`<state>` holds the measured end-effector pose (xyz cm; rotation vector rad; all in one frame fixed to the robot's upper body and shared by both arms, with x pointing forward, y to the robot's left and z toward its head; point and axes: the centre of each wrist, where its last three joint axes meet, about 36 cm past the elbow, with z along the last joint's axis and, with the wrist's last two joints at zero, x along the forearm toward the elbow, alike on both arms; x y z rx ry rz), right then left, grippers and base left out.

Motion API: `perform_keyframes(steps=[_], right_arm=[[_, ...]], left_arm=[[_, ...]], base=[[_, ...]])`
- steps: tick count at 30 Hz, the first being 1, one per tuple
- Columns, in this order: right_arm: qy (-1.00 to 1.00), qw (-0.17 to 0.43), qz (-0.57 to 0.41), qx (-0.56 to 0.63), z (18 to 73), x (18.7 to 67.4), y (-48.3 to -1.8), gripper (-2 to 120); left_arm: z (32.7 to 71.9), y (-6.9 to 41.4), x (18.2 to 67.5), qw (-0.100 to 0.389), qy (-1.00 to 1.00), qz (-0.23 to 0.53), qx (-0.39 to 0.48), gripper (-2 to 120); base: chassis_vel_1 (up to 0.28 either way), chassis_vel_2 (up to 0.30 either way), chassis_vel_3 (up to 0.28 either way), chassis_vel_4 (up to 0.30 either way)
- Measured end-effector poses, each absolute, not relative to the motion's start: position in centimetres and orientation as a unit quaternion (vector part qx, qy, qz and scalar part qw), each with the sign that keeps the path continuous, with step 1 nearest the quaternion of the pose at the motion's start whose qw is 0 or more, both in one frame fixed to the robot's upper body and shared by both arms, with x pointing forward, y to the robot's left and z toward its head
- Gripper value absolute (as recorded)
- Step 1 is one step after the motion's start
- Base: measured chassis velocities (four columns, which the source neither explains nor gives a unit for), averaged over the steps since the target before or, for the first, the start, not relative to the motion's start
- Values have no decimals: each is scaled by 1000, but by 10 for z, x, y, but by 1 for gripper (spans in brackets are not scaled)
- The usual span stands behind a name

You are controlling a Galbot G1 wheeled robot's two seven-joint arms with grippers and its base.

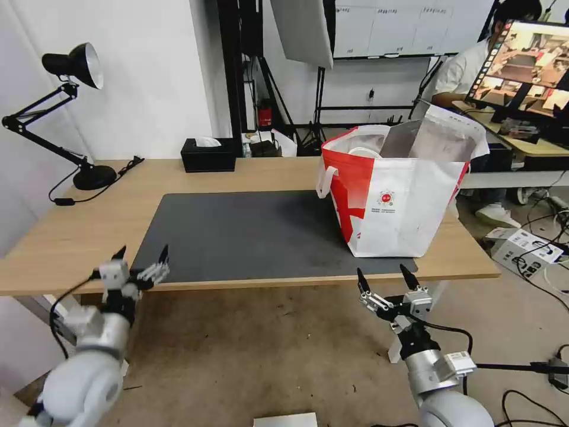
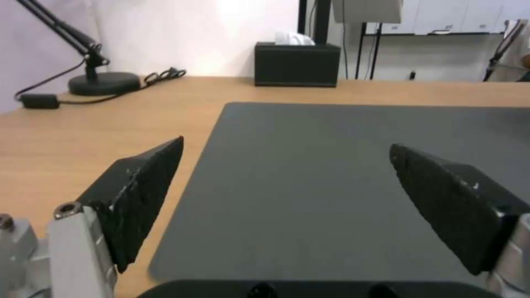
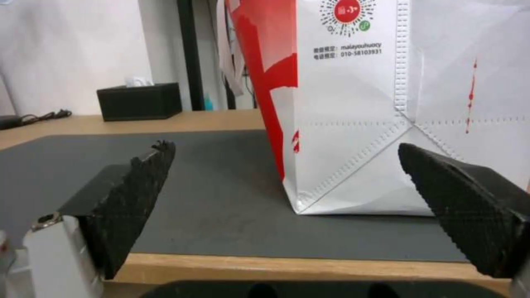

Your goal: Pick up the trash from the table and place it into the takeout bag.

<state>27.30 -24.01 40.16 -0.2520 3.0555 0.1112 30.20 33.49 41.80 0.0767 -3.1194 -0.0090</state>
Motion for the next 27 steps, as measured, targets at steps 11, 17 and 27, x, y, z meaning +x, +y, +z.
perform_keyframes(steps=[11,17,27], right_arm=[[995,37,36,-82,402,273,-240,100],[995,37,36,-82,402,273,-240,100],[995,37,36,-82,402,273,-240,100]], left_arm=[[403,331,284,33,-999,13,25,100],[401,331,282,34,-999,14,24,100],[402,331,283,33,-999,14,23,100]], base=[[0,0,0,0],[0,0,0,0],[0,0,0,0]])
